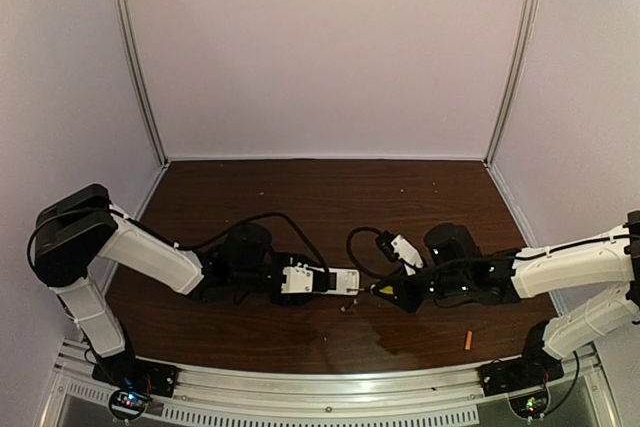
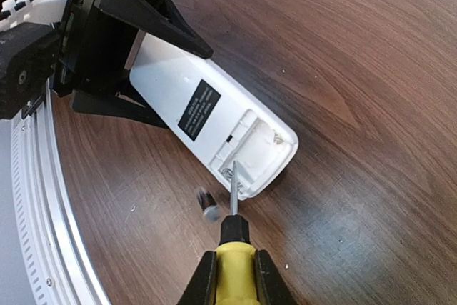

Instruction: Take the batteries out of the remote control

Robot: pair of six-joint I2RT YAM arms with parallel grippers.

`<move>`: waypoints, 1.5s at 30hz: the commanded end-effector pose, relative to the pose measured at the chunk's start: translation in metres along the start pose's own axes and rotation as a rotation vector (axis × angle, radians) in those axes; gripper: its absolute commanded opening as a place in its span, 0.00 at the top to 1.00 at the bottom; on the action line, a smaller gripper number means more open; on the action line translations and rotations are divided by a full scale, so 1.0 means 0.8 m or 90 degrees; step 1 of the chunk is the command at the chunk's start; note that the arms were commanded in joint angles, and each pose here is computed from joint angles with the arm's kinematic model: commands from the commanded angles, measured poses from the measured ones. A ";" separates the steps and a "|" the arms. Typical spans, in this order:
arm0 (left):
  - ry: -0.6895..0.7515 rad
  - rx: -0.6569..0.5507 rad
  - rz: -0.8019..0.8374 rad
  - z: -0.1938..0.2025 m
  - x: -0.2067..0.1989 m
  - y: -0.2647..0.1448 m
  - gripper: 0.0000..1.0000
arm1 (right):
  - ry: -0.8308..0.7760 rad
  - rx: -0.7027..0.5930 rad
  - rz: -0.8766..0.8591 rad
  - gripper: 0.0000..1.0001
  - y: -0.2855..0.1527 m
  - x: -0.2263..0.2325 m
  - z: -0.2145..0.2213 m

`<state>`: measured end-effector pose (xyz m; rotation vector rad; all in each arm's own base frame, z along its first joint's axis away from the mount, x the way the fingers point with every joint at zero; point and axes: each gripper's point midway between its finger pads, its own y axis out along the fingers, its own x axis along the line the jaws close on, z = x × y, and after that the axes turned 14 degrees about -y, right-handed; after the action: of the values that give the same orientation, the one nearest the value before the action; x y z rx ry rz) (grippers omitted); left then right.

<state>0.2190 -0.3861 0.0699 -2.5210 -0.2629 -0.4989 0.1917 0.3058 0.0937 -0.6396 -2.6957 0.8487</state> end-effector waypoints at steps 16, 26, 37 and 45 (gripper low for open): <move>-0.040 -0.022 -0.067 -0.011 0.044 0.005 1.00 | 0.067 -0.104 0.126 1.00 -0.059 -0.033 -0.064; -0.085 -0.036 -0.133 -0.027 0.072 -0.011 1.00 | 0.120 -0.155 0.270 1.00 -0.102 -0.076 -0.075; -0.300 -0.026 -0.277 -0.020 0.125 -0.033 1.00 | 0.189 -0.172 0.324 1.00 -0.099 -0.097 -0.038; -0.534 -0.002 -0.366 0.031 0.114 -0.052 1.00 | 0.225 -0.164 0.363 1.00 -0.078 -0.112 -0.006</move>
<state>0.2941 -0.3503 0.1056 -2.5129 -1.0730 0.1318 0.2422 0.2224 0.1282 -1.4253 -2.3848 0.4948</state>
